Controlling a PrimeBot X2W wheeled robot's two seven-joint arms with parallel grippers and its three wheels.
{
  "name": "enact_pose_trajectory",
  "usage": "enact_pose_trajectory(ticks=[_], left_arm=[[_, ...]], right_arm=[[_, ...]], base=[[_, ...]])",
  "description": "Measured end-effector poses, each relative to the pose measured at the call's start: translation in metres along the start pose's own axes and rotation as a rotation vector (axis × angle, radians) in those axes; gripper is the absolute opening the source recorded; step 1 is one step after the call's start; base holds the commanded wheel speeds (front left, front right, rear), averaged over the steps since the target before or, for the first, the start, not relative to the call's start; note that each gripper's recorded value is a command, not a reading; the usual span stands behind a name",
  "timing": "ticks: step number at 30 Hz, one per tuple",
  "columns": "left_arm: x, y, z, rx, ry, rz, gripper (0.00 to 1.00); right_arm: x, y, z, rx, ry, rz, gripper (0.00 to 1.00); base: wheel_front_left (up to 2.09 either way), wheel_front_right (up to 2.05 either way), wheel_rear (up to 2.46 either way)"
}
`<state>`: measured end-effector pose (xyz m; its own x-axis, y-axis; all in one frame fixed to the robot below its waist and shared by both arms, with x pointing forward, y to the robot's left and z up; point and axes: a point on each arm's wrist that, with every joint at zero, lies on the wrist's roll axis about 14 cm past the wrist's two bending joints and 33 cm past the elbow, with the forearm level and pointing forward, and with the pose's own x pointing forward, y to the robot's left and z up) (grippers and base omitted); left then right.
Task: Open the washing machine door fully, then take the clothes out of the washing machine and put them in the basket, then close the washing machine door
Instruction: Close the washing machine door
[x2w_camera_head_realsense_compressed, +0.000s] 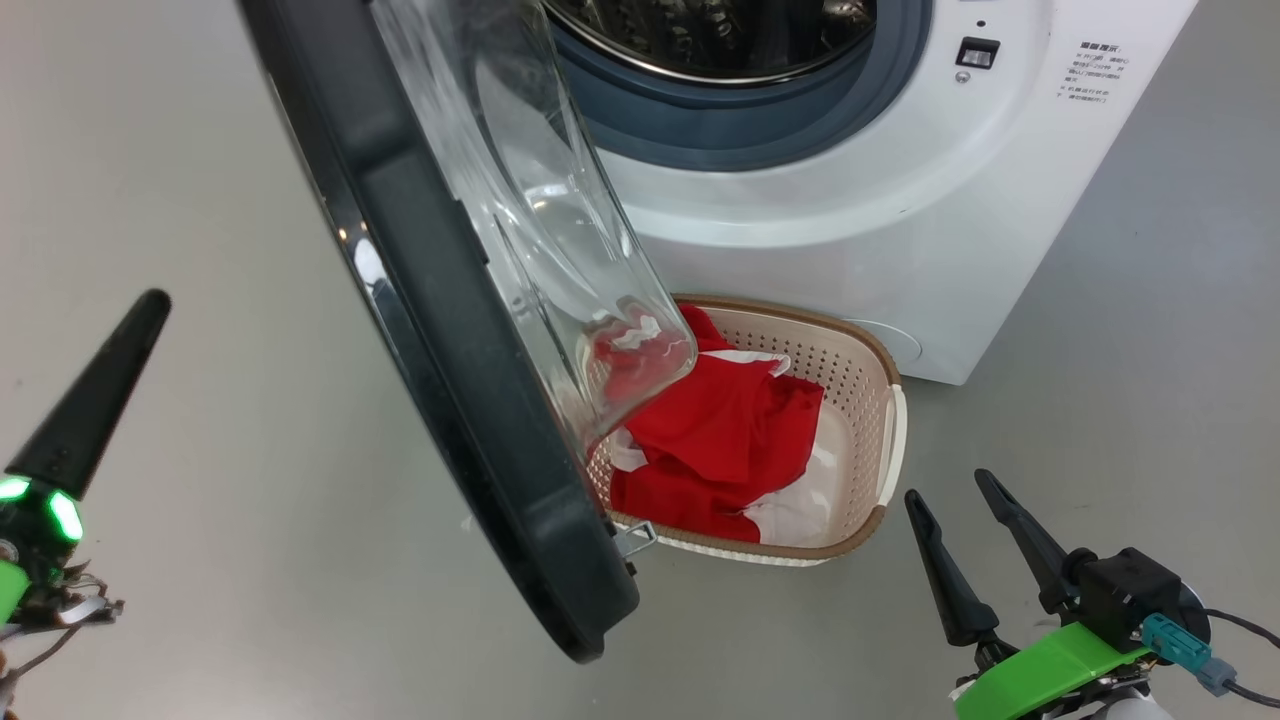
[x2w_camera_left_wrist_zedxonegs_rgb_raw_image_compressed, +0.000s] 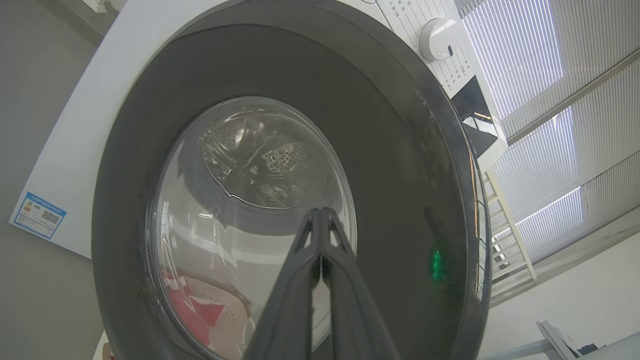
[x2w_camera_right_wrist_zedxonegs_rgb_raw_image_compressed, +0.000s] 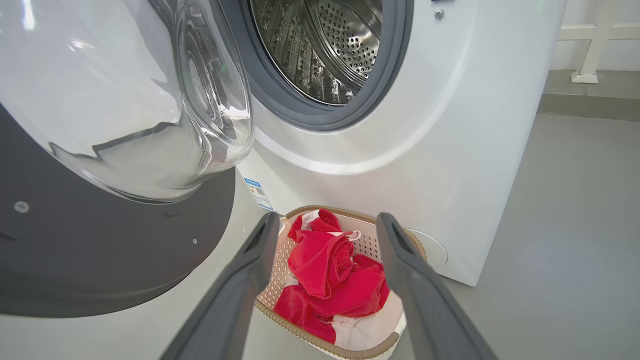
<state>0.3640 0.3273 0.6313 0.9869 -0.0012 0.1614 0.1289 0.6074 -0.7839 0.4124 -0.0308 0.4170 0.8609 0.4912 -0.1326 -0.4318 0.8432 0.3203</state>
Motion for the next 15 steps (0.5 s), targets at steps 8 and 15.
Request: enact_pose_trajectory(ticks=[8, 15], left_arm=[[0.012, -0.027, -0.012, -0.052, 0.188, -0.099, 0.00], [0.014, -0.033, -0.032, -0.095, 0.316, -0.137, 0.00]], right_arm=[[0.002, -0.002, -0.001, 0.005, 0.001, -0.004, 1.00], [0.002, -0.004, 0.001, 0.008, -0.008, -0.012, 1.00]], base=[[0.00, 0.00, 0.00], [0.00, 0.00, 0.00]])
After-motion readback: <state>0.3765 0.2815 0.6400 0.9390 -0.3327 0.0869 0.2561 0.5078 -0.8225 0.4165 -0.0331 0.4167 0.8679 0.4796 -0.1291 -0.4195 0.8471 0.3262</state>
